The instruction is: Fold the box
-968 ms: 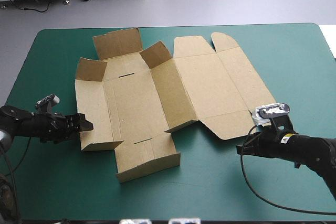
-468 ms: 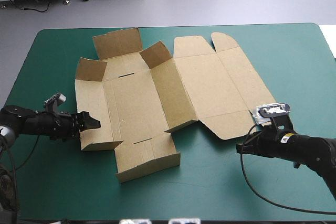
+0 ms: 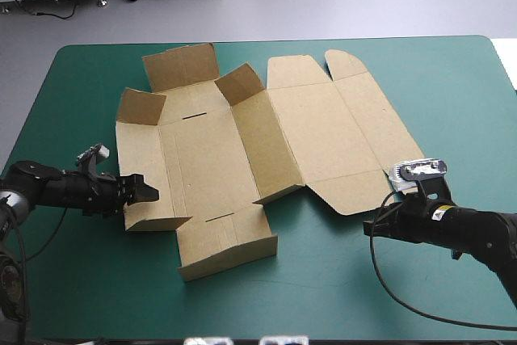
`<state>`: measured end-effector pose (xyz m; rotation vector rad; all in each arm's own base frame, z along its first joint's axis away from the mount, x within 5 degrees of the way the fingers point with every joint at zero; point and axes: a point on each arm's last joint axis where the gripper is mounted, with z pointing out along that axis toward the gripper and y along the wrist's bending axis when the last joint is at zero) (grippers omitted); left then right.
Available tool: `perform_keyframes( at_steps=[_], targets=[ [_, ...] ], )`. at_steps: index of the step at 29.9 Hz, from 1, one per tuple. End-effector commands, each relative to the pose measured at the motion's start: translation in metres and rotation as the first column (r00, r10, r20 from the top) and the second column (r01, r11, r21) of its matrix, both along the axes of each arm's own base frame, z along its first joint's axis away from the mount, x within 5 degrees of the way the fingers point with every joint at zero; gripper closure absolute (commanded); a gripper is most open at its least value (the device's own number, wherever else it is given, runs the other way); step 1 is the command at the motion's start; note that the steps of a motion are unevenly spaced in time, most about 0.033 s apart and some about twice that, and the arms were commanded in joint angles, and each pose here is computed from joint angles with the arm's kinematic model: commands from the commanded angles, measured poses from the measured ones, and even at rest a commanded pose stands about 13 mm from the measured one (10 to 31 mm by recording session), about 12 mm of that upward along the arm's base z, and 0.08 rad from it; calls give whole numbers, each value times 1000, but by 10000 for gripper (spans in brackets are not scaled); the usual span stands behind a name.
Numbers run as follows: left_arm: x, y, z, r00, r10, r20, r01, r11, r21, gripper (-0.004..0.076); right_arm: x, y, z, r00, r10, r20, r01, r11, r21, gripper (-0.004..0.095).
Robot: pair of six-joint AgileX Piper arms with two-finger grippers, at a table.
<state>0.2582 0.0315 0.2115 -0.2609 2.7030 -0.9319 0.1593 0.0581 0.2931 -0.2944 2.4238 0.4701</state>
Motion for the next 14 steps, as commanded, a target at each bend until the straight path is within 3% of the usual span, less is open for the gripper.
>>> perform_keyframes(
  at_steps=[1,8,14],
  targets=[
    [3,-5,16,998,5,57,-2,999,-45,399,4,1,14,998,-21,63,19,999,37,914],
    [2,-5,17,997,-25,74,28,999,-43,708,5,1,14,998,-23,66,20,999,38,914],
    [9,-2,45,978,-93,186,89,996,32,729,4,0,13,998,-16,58,15,1000,26,914]
  ],
)
